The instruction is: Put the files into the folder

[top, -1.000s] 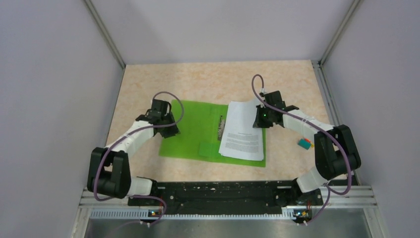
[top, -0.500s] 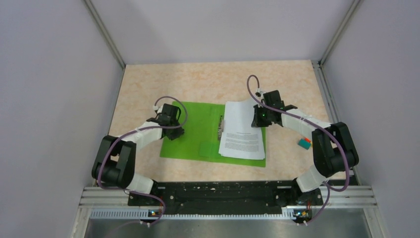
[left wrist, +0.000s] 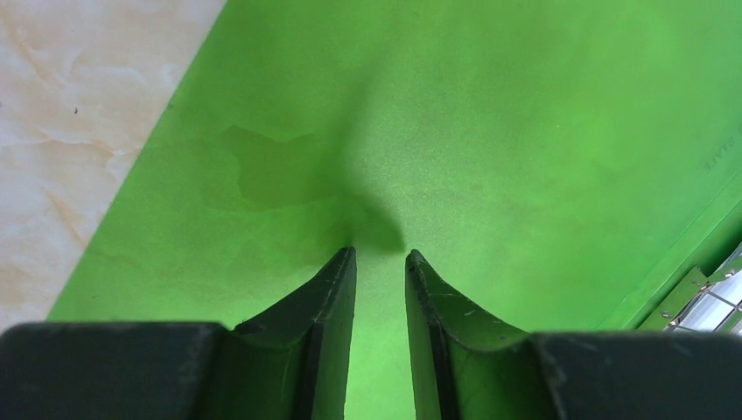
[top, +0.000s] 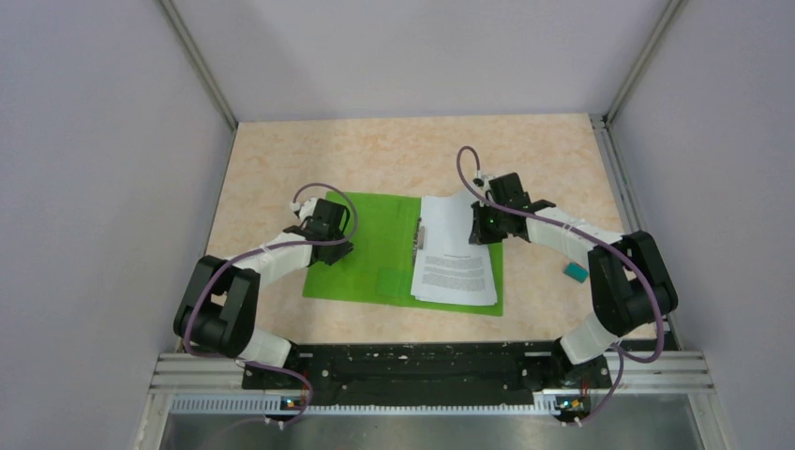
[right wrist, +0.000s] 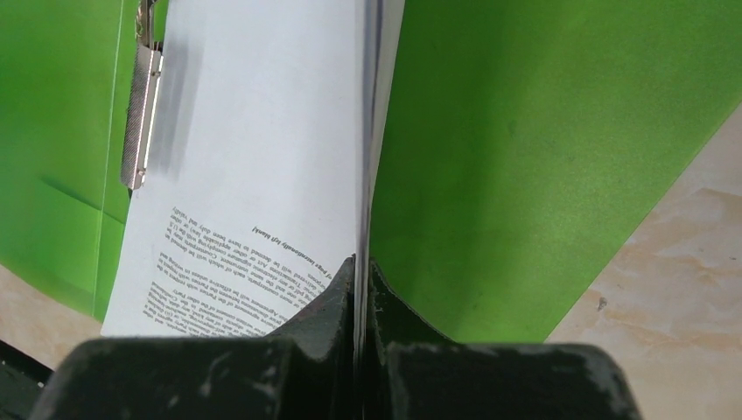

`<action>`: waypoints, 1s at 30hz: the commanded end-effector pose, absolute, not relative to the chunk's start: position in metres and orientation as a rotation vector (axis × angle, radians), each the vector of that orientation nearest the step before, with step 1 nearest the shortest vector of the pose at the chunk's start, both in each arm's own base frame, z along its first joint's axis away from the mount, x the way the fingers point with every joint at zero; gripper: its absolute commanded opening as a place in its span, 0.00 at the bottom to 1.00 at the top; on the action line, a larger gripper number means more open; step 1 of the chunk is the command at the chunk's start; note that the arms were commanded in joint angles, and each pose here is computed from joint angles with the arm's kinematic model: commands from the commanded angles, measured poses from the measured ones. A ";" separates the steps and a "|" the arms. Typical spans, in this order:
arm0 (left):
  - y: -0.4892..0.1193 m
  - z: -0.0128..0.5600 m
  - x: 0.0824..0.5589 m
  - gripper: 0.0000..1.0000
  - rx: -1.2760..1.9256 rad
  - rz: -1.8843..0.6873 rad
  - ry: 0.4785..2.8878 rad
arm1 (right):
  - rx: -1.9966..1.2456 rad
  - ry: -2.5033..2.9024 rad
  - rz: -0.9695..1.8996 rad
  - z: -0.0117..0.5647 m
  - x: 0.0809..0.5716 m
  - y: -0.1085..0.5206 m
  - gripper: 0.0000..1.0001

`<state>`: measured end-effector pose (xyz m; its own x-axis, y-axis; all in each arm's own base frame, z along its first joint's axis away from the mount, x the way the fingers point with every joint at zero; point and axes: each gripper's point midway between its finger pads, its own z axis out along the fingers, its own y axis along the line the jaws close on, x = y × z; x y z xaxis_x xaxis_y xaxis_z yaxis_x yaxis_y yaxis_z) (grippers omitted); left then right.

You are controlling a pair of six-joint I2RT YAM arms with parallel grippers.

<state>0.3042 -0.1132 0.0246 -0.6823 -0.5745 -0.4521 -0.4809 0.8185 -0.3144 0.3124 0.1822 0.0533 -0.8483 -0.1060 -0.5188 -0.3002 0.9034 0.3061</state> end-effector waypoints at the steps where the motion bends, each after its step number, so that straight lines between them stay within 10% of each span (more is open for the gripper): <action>1: -0.109 0.019 0.299 0.33 -0.817 -0.202 2.444 | -0.310 2.518 0.510 0.067 0.313 0.185 0.00; 5: -0.110 0.022 0.300 0.33 -0.817 -0.209 2.436 | -0.294 2.531 0.491 0.067 0.313 0.182 0.00; 18: -0.110 0.025 0.301 0.33 -0.814 -0.202 2.428 | -0.142 2.557 0.398 0.066 0.327 0.151 0.69; 30: -0.111 0.029 0.303 0.32 -0.809 -0.209 2.421 | -0.002 2.549 0.462 0.057 0.353 0.140 0.74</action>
